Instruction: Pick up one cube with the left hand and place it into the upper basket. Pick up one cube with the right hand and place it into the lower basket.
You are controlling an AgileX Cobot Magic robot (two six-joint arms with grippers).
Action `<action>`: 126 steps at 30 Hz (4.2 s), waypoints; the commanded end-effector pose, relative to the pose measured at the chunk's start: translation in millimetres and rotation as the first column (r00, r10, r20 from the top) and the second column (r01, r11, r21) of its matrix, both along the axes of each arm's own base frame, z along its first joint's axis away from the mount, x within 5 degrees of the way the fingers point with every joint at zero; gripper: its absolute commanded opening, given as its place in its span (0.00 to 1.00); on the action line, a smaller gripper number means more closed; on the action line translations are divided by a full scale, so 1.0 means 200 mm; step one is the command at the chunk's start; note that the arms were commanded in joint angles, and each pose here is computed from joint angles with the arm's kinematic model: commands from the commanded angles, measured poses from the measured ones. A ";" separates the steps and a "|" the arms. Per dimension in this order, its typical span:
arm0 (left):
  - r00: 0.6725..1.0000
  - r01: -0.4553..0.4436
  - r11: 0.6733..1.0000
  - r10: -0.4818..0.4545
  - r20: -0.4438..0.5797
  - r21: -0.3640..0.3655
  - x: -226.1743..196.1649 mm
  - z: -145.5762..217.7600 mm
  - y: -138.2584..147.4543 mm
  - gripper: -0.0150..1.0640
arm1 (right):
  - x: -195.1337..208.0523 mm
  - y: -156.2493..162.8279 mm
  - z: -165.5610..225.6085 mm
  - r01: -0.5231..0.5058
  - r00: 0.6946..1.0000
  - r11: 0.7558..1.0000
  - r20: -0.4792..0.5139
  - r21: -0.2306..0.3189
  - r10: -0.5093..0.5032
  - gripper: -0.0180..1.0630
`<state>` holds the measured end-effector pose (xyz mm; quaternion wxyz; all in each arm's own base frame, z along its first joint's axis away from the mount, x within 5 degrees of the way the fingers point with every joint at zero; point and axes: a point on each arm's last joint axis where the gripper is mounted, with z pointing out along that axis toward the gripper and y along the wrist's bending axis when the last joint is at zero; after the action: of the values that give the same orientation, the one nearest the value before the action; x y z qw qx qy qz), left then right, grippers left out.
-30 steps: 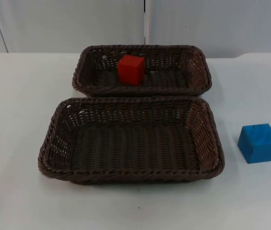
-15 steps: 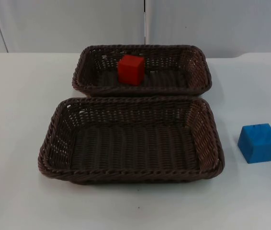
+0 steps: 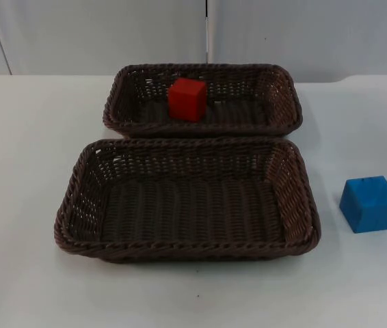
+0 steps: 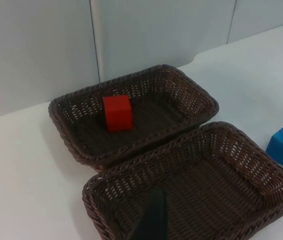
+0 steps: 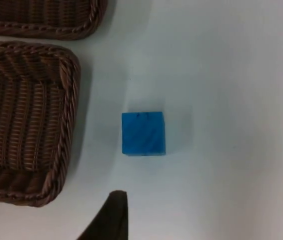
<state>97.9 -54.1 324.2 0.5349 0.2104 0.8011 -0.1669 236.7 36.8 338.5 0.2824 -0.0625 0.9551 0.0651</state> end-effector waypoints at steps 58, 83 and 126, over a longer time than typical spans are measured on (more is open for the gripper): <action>1.000 0.002 1.000 -0.002 -0.007 -0.011 -0.01 0.00 0.00 0.72 | 0.58 0.42 -1.19 -0.132 0.954 0.984 -0.284 -0.120 0.093 0.99; 1.000 -0.001 1.000 0.001 -0.002 -0.007 0.00 0.00 0.00 0.72 | 0.55 0.41 -0.97 -0.129 0.971 0.986 -0.216 -0.106 0.103 0.02; 1.000 -0.001 1.000 0.001 -0.001 -0.005 0.00 0.00 0.00 0.72 | 0.24 0.44 -0.20 -0.190 0.976 0.981 0.104 -0.038 0.193 0.02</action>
<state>97.6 -54.2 323.6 0.5317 0.2118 0.8027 -0.1673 289.2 112.5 293.6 0.3138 -0.1407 0.9367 0.0659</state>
